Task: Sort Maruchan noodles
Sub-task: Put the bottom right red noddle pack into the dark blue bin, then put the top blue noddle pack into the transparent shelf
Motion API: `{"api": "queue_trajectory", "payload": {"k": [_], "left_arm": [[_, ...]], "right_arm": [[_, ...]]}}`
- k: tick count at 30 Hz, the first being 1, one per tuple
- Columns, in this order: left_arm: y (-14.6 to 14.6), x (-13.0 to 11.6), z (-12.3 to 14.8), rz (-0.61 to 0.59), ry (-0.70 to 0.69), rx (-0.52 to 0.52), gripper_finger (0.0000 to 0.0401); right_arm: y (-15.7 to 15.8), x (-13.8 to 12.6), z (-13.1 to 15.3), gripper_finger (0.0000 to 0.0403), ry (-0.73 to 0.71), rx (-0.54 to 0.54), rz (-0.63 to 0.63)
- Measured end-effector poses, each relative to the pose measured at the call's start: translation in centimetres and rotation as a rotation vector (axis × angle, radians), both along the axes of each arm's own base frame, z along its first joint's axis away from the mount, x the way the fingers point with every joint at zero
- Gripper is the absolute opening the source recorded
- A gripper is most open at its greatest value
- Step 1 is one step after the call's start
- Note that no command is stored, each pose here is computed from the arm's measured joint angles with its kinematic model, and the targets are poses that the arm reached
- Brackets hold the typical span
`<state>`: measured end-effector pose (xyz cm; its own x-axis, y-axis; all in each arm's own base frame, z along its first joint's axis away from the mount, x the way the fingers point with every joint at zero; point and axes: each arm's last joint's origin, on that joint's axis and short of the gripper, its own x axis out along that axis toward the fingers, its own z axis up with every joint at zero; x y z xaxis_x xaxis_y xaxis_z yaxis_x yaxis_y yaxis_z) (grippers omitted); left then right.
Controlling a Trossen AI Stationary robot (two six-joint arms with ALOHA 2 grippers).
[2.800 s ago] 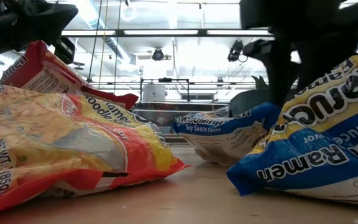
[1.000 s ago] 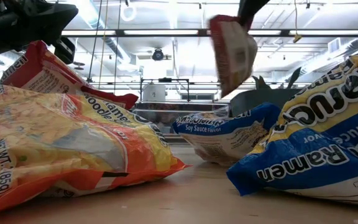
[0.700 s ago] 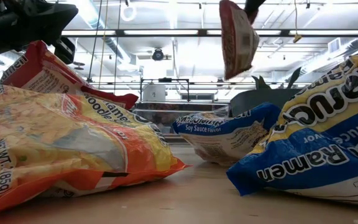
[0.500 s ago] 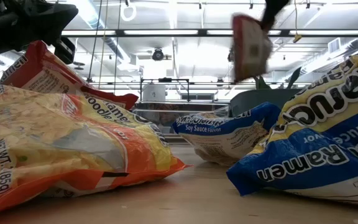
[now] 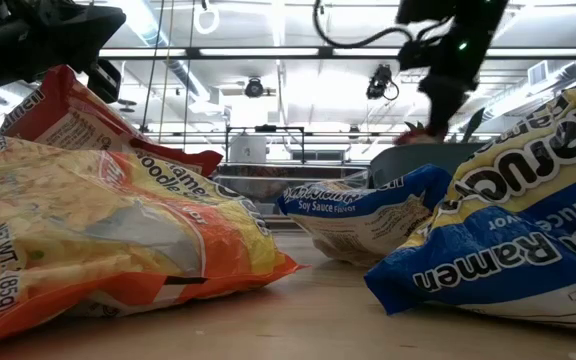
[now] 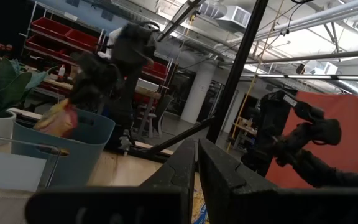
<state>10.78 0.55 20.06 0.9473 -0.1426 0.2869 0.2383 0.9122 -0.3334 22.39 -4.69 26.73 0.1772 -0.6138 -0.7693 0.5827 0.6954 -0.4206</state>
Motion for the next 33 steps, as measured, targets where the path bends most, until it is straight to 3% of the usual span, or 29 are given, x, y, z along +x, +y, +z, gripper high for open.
{"api": "queue_trajectory", "payload": {"k": [3, 10, 14, 19, 25, 29, 33], "left_arm": [[0.0, 0.0, 0.0, 0.0, 0.0, 0.0, 0.0027], [0.0, 0.0, 0.0, 0.0, 0.0, 0.0, 0.0027], [0.0, 0.0, 0.0, 0.0, 0.0, 0.0, 0.0027], [0.0, 0.0, 0.0, 0.0, 0.0, 0.0, 0.0027], [0.0, 0.0, 0.0, 0.0, 0.0, 0.0, 0.0027], [0.0, 0.0, 0.0, 0.0, 0.0, 0.0, 0.0027], [0.0, 0.0, 0.0, 0.0, 0.0, 0.0, 0.0027]], "right_arm": [[-1.3, 0.3, -0.4, 0.0009, -0.035, 0.059, 0.033], [-1.3, -0.7, -4.3, 0.0009, -0.022, 0.391, 0.115], [-0.7, -1.2, -5.0, 0.0016, 0.021, 0.471, 0.143], [-0.2, -1.2, -4.6, 0.0057, 0.044, 0.518, 0.195], [-0.2, -1.4, -1.9, 0.0127, 0.098, 0.53, 0.19], [-0.3, -0.3, 1.2, 0.0154, -0.003, 0.436, 0.191], [1.0, 1.6, 2.9, 0.0156, -0.143, 0.338, 0.334]]}}
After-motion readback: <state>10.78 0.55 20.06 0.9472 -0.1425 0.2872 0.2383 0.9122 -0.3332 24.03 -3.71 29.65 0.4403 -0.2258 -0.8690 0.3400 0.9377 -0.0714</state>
